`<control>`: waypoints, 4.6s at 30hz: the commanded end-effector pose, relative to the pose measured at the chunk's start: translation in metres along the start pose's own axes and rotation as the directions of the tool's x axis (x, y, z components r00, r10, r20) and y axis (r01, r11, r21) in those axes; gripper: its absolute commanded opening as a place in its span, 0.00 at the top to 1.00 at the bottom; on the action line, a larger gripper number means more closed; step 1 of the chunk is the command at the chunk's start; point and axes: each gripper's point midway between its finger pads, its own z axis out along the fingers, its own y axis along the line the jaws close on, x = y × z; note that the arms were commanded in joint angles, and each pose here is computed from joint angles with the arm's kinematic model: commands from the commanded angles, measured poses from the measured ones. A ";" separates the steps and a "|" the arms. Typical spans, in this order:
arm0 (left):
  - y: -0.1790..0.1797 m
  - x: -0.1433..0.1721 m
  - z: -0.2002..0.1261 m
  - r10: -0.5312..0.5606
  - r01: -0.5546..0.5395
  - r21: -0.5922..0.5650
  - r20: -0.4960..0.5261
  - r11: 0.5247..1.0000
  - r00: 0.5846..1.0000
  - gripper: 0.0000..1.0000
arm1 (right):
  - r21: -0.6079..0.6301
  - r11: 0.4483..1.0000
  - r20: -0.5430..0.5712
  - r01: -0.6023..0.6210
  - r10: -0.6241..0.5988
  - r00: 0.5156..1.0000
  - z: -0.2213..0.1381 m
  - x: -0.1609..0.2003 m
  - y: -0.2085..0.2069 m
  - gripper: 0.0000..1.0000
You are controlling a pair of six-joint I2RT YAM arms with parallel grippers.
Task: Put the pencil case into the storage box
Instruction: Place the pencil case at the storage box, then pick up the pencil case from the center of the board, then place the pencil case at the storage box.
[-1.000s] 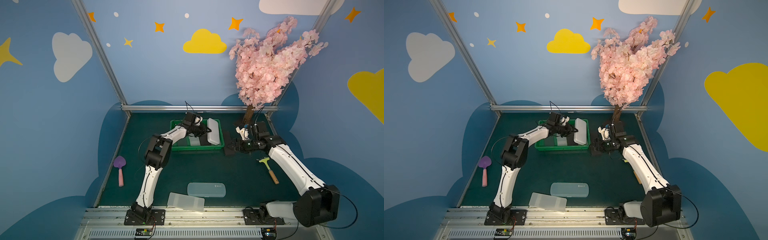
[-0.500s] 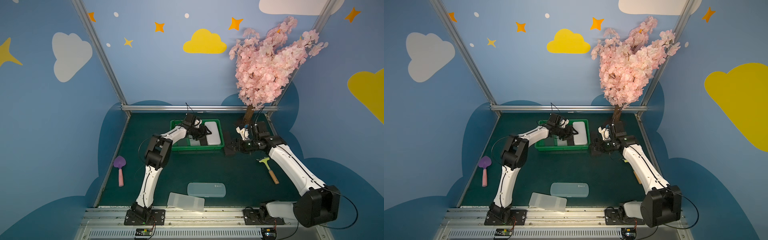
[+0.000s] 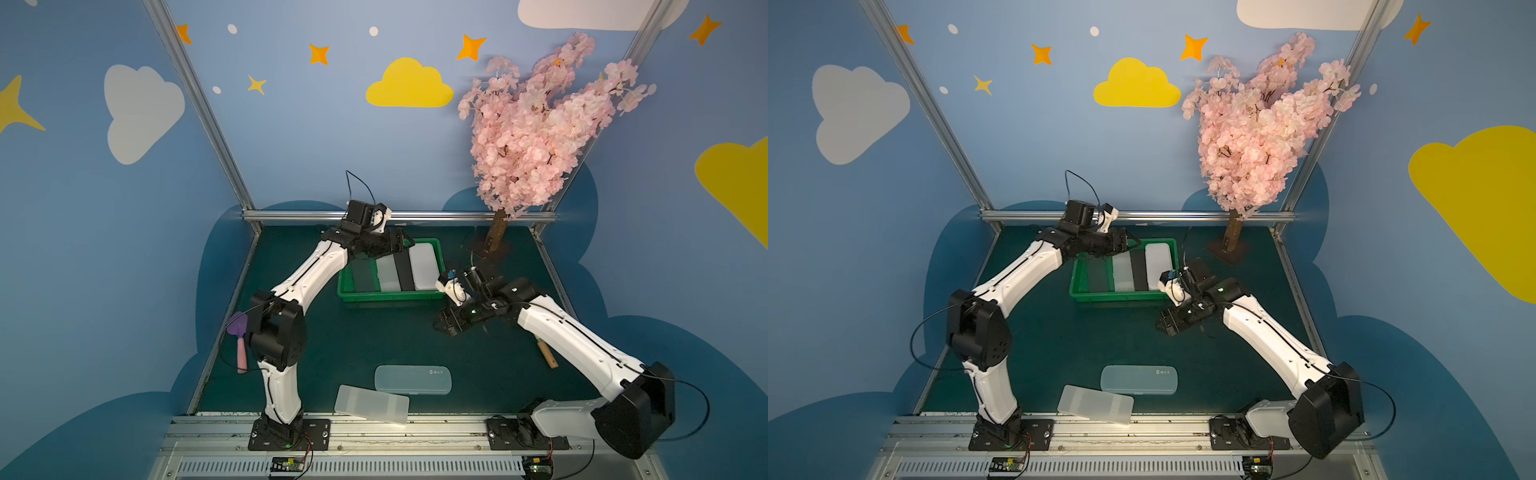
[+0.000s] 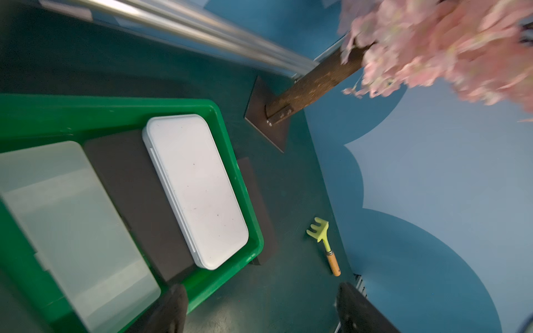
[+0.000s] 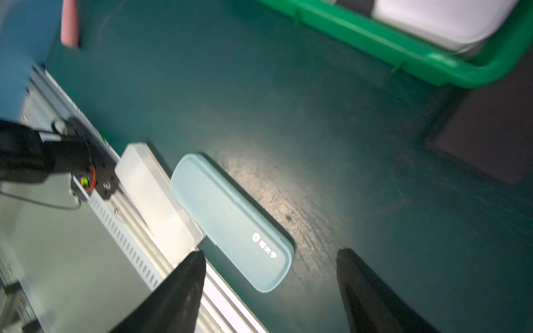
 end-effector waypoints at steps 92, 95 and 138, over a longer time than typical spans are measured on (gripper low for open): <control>0.126 0.146 -0.156 -0.330 0.372 -0.337 0.176 0.865 0.927 0.15 | 0.343 0.859 0.239 -0.381 0.312 0.919 0.104 -0.242 -0.102 0.62; 0.127 0.147 -0.156 -0.333 0.374 -0.336 0.176 0.864 0.926 0.15 | 0.353 0.829 0.233 -0.434 0.371 0.899 0.114 -0.234 -0.115 0.62; 0.095 0.217 -0.142 -0.111 0.021 -0.405 -0.200 0.914 0.973 0.15 | 0.307 0.906 0.067 0.291 -0.325 0.943 0.036 -0.140 -0.001 0.01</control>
